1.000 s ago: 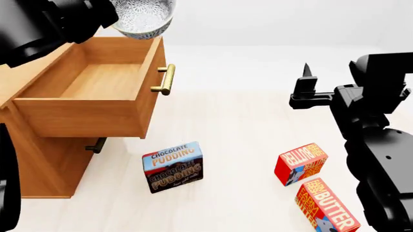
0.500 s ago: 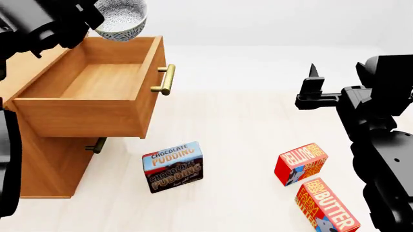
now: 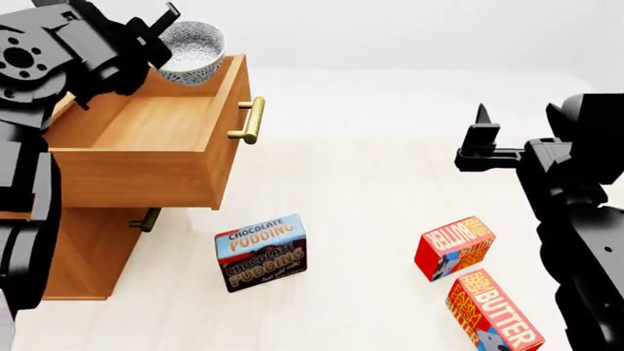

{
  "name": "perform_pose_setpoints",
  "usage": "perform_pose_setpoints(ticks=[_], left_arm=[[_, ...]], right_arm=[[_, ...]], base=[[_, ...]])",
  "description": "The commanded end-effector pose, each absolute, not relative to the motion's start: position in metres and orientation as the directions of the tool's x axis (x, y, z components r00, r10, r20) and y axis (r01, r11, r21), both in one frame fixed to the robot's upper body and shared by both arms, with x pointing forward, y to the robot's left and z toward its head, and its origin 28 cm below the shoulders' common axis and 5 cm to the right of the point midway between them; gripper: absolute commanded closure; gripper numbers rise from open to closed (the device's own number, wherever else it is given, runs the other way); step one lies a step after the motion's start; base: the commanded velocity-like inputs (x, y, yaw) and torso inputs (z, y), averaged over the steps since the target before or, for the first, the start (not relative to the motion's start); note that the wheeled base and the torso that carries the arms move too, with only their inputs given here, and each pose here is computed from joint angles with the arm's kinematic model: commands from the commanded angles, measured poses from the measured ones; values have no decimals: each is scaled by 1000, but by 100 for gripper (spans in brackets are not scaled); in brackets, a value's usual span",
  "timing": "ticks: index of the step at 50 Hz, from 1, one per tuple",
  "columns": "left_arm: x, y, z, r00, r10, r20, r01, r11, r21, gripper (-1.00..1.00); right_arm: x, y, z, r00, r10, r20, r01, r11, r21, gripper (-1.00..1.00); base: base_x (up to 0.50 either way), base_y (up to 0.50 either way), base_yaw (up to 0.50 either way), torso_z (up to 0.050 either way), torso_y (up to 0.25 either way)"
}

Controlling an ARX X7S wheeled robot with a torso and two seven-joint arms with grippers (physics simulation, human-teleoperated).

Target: Put the bowl in the top drawer of the cabinet.

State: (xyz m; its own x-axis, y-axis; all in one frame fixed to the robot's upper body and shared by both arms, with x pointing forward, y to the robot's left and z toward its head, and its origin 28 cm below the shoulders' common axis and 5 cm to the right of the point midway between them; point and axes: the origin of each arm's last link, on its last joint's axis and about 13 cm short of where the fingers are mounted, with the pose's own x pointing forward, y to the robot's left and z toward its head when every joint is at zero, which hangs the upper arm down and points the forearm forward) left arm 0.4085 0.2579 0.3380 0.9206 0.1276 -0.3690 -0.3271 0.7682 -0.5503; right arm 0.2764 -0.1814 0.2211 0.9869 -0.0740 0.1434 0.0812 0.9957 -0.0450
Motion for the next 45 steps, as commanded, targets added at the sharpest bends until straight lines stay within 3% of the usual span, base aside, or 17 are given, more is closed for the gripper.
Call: perform_pose_setpoints(ticks=[1, 23, 45], left_arm=[[418, 259, 330, 920, 153, -361, -346, 752, -561, 100], [422, 264, 313, 905, 180, -386, -399, 677, -619, 100], [426, 260, 294, 835, 282, -471, -529, 648, -549, 100]], right_arm=[[276, -186, 215, 988, -86, 131, 90, 995, -32, -100], [276, -189, 211, 989, -92, 120, 94, 995, -16, -100], [275, -192, 207, 988, -103, 112, 105, 994, -10, -100]], base=[[0, 0, 0, 0, 0], [0, 0, 0, 0, 0], [0, 0, 0, 0, 0]])
